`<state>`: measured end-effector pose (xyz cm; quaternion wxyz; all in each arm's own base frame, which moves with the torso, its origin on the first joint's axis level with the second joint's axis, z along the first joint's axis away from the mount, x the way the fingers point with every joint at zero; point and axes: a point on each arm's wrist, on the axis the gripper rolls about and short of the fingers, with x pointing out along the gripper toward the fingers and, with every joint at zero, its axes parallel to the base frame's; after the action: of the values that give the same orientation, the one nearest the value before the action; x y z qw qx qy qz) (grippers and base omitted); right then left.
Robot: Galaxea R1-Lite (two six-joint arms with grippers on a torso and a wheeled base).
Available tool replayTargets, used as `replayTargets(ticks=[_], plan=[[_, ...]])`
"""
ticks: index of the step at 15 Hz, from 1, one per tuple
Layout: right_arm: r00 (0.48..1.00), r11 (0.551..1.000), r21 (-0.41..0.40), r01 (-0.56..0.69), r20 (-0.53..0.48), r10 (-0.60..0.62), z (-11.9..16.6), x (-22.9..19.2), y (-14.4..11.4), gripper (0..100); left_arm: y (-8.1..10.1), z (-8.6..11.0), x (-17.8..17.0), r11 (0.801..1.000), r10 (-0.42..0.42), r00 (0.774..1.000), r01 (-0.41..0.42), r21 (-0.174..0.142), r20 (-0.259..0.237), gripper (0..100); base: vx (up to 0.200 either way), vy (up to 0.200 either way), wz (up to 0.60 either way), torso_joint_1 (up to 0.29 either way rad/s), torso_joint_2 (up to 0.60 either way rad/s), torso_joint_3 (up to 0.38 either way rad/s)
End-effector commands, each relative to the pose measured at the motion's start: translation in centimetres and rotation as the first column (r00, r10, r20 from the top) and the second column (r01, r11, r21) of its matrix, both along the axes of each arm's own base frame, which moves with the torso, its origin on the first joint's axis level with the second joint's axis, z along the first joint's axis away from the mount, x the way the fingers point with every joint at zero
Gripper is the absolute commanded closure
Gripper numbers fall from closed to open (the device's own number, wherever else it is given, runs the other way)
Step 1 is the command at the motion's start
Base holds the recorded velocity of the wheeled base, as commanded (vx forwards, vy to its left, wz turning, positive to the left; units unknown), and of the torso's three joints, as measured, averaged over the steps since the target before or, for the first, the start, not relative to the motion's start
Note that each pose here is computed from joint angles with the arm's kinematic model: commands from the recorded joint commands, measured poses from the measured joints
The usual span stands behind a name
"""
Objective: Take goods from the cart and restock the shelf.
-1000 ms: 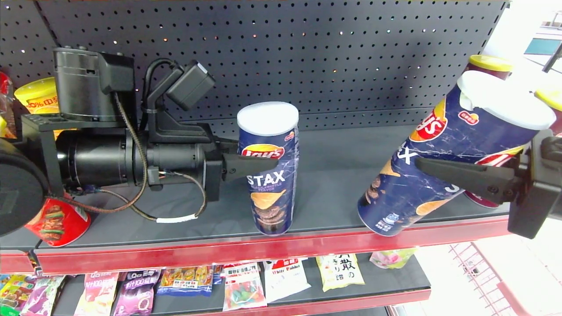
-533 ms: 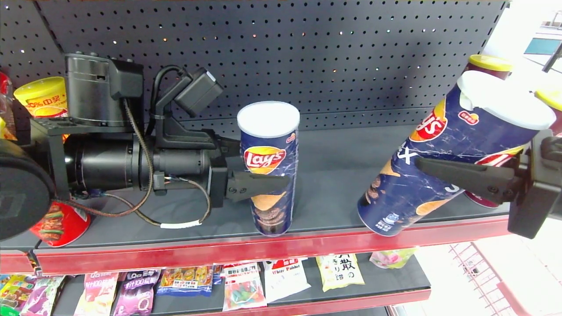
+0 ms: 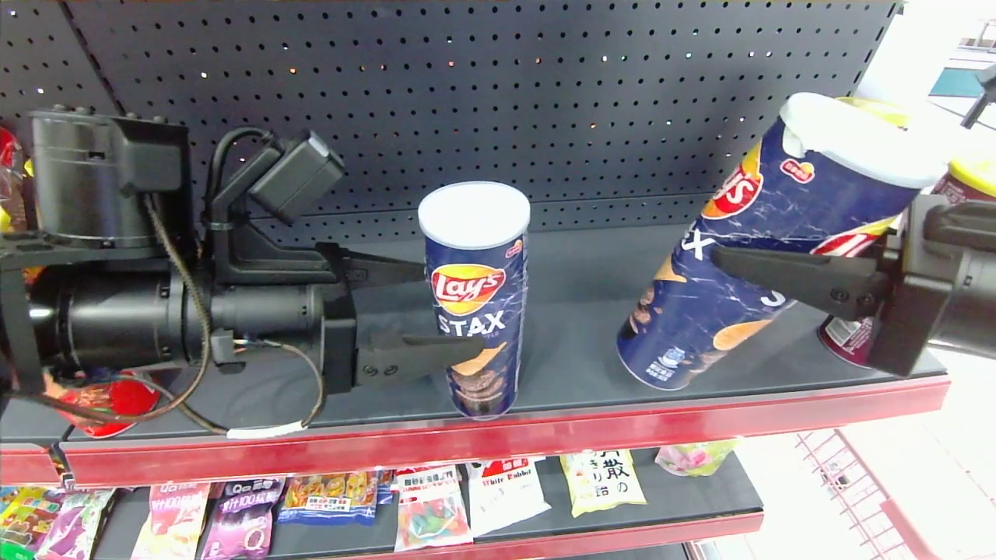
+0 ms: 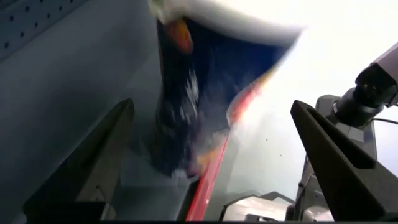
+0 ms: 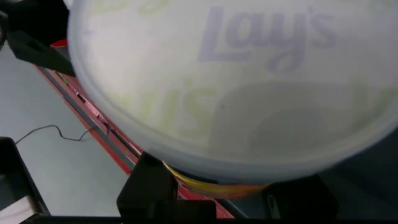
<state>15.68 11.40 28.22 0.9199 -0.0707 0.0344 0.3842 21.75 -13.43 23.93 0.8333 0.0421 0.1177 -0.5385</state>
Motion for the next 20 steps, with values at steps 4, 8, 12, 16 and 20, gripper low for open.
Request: replayTargets(ticks=[4, 8, 12, 16, 20], plan=[[0.999, 0.999, -0.032, -0.001, -0.046, -0.001, -0.4, 4.4, 3.0, 100, 4.2, -0.7, -4.8, 0.995, 0.097, 0.995, -0.097, -0.004, 0.022, 0, 0.0, 0.0, 0.0, 0.0, 0.0, 0.0], [0.999, 1.0, -0.027, -0.001, -0.039, 0.0, 0.3, 7.9, 5.4, 100, 7.3, -1.8, -9.0, 0.981, 0.196, 0.979, -0.195, -0.023, 0.051, 0, 0.0, 0.0, 0.0, 0.0, 0.0, 0.0], [1.0, 0.999, -0.05, 0.0, -0.028, -0.001, -0.1, 10.6, 7.1, 100, 8.6, -1.1, -11.7, 0.955, 0.287, 0.955, -0.28, -0.095, 0.076, 0, 0.0, 0.0, 0.0, 0.0, 0.0, 0.0], [1.0, 0.998, -0.07, -0.001, 0.023, 0.003, 0.1, 13.2, 8.9, 100, 9.3, -1.7, -13.4, 0.935, 0.342, 0.937, -0.333, -0.123, 0.066, 0, 0.0, 0.0, 0.0, 0.0, 0.0, 0.0], [1.0, 0.998, -0.067, 0.001, 0.028, 0.001, -0.3, 14.7, 10.1, 100, 9.4, -1.8, -13.6, 0.93, 0.356, 0.932, -0.345, -0.126, 0.07, 0, 0.0, 0.0, 0.0, 0.0, 0.0, 0.0]])
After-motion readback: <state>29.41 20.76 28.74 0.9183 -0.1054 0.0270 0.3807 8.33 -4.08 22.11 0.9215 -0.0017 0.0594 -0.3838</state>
